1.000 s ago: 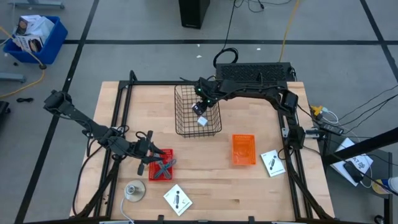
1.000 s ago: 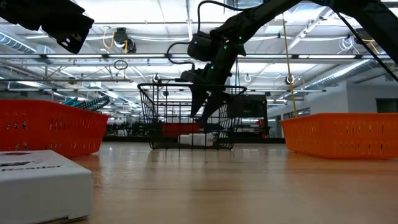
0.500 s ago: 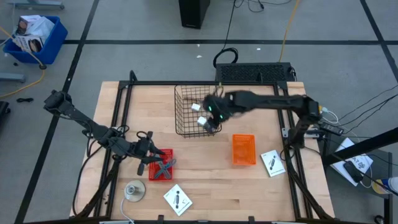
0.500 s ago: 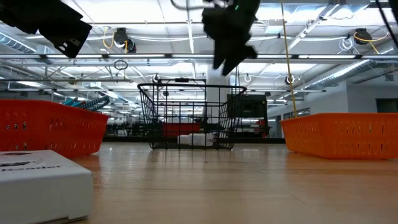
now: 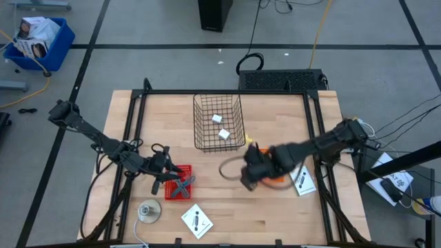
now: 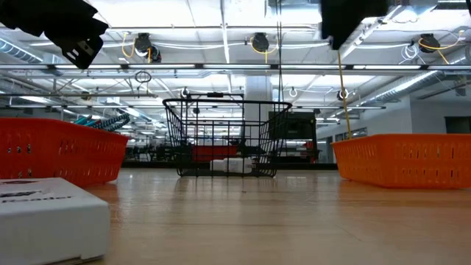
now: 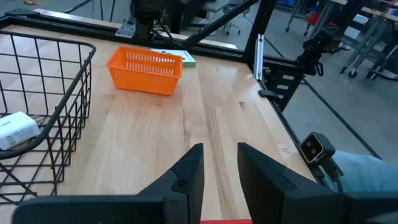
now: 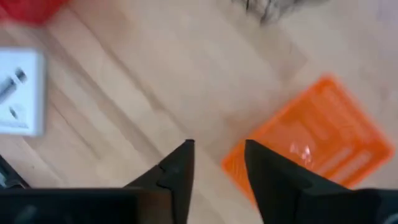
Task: Pick and place items into bin
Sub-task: Put the top white card reader box into the orange bin
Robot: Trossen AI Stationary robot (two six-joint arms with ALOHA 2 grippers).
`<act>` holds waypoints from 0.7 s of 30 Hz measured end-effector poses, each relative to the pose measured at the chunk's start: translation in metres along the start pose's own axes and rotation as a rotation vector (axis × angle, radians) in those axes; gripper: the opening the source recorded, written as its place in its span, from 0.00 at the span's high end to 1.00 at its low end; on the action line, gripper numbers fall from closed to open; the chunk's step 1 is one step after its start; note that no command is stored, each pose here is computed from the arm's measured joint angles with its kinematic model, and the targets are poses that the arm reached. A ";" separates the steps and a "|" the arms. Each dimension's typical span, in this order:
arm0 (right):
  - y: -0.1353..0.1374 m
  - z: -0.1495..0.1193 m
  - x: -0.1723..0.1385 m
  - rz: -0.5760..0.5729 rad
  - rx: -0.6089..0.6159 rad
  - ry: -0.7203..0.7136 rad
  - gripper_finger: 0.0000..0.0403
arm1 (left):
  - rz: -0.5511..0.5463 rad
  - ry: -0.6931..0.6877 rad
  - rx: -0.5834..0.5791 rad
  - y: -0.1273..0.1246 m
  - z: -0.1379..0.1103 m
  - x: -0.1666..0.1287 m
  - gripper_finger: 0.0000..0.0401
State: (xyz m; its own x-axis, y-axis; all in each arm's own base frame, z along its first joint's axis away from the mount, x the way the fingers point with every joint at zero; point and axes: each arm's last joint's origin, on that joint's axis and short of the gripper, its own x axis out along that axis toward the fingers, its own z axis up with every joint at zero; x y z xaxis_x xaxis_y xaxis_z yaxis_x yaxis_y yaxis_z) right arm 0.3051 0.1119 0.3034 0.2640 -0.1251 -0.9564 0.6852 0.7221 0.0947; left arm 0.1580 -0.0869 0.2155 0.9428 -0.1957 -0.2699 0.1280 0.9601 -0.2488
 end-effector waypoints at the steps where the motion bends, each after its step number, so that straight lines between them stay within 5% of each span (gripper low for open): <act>1: 0.002 -0.010 0.003 -0.011 0.002 0.011 0.70 | 0.000 0.000 0.001 0.000 0.000 0.000 0.75; 8: 0.007 -0.066 0.025 -0.081 0.088 0.059 0.97 | -0.010 -0.036 -0.001 -0.001 0.004 0.000 0.75; 21: -0.024 -0.128 0.047 -0.405 0.328 0.169 1.00 | -0.008 -0.036 0.006 -0.001 0.003 0.000 0.75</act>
State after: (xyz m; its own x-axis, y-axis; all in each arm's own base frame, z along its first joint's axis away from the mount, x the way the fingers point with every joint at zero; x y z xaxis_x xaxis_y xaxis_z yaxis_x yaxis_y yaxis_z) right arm 0.2141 0.1760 0.2208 -0.1592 -0.2189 -0.9627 0.8922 0.3856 -0.2353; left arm 0.1589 -0.0873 0.2190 0.9520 -0.1963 -0.2346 0.1376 0.9597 -0.2449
